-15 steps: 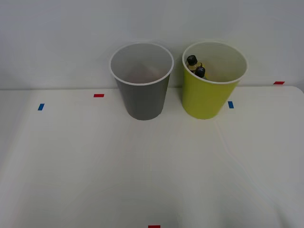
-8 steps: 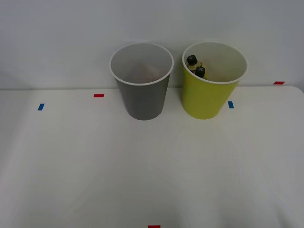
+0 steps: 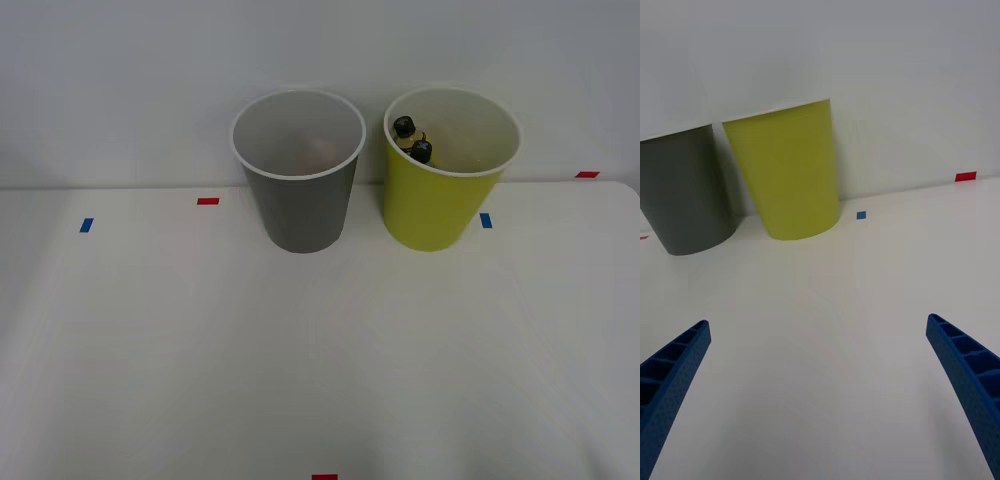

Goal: Put cans in the gray bin, plastic bottles in the light green bin

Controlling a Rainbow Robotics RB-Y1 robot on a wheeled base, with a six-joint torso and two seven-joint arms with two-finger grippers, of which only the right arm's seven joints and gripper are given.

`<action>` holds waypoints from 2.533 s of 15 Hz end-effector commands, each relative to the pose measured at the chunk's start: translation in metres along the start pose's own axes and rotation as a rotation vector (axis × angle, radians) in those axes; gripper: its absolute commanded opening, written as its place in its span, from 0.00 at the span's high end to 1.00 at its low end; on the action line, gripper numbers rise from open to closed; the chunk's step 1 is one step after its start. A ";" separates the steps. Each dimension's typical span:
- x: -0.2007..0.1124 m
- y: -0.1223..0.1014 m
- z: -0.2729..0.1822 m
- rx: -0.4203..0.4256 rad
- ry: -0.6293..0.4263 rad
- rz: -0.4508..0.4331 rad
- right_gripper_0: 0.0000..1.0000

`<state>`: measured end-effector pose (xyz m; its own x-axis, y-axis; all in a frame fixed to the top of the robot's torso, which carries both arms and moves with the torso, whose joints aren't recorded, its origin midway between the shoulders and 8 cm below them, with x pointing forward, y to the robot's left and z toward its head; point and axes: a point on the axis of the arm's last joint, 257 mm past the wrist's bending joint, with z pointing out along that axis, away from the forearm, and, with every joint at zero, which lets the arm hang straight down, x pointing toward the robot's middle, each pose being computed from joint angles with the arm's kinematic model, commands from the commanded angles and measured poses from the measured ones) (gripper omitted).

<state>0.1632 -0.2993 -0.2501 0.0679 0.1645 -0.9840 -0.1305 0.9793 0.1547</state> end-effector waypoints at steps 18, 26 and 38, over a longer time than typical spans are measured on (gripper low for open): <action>0.000 0.000 0.000 0.000 0.000 0.000 0.00; 0.000 0.000 0.000 0.000 0.000 0.000 0.00; 0.000 0.000 0.000 0.000 0.000 0.000 0.00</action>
<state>0.1632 -0.2993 -0.2501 0.0679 0.1645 -0.9840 -0.1305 0.9793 0.1547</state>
